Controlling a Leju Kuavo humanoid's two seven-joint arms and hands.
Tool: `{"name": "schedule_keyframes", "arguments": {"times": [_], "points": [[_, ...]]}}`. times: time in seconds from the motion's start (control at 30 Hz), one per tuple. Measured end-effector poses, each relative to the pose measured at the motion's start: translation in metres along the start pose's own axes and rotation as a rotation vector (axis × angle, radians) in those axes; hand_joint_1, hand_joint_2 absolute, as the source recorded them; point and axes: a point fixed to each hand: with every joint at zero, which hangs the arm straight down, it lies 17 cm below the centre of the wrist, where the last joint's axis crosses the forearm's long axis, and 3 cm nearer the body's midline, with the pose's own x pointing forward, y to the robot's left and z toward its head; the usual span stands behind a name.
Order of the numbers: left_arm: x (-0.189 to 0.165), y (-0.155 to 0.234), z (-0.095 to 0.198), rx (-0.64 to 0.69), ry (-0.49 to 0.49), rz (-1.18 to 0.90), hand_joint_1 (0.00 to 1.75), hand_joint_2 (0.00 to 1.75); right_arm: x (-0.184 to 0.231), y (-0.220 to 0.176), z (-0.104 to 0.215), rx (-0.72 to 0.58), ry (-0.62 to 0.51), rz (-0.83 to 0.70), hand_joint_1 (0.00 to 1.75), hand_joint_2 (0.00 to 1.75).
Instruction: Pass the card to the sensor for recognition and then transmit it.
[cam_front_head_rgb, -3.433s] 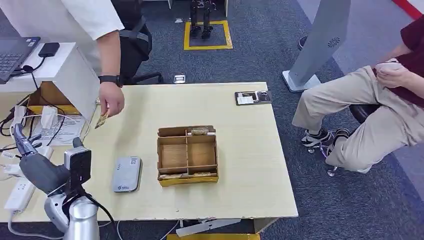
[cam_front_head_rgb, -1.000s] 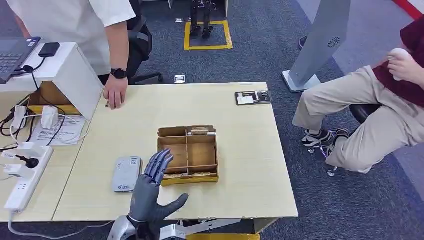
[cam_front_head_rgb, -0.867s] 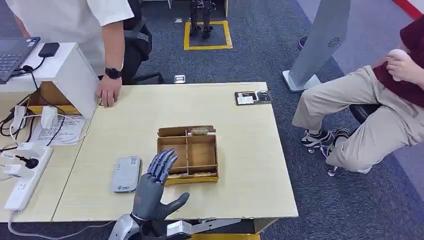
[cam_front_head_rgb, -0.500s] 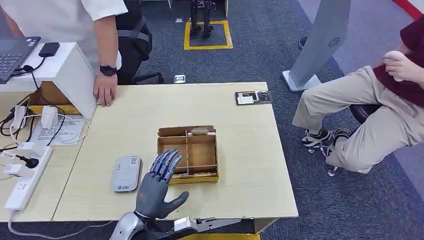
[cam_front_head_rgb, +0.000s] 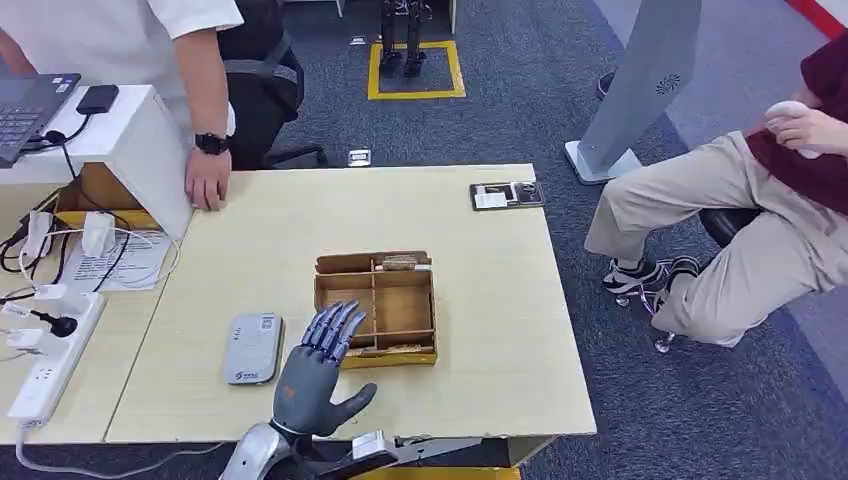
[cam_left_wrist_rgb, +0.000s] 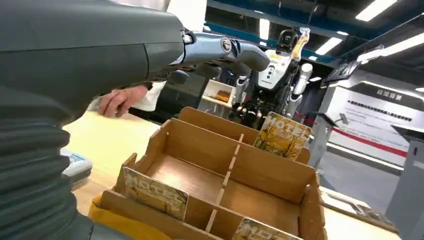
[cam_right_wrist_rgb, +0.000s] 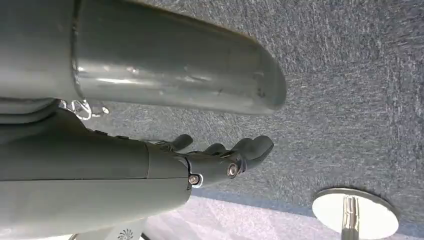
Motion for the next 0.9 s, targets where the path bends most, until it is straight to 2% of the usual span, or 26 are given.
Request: {"name": "schedule_keyframes", "arguments": {"times": [0.2, 0.33, 0.4, 0.6, 0.9], "points": [[-0.018, -0.006, -0.005, -0.042, 0.057, -0.129, 0.00, 1.75, -0.002, 0.001, 0.000, 0.002, 0.012, -0.001, 0.00, 0.00], [-0.036, -0.016, -0.008, -0.131, 0.102, -0.243, 0.00, 1.75, -0.003, 0.001, 0.000, 0.001, 0.016, -0.007, 0.00, 0.00], [-0.040, -0.015, -0.010, -0.135, 0.105, -0.259, 0.00, 1.75, -0.004, 0.001, 0.001, 0.001, 0.019, -0.009, 0.00, 0.00], [-0.060, -0.029, -0.010, -0.265, 0.136, -0.283, 0.00, 1.75, -0.004, 0.000, 0.000, 0.000, 0.023, -0.010, 0.00, 0.00], [-0.064, -0.029, -0.014, -0.288, 0.123, -0.310, 0.00, 1.75, -0.004, 0.000, 0.000, -0.001, 0.023, -0.010, 0.00, 0.00]]}}
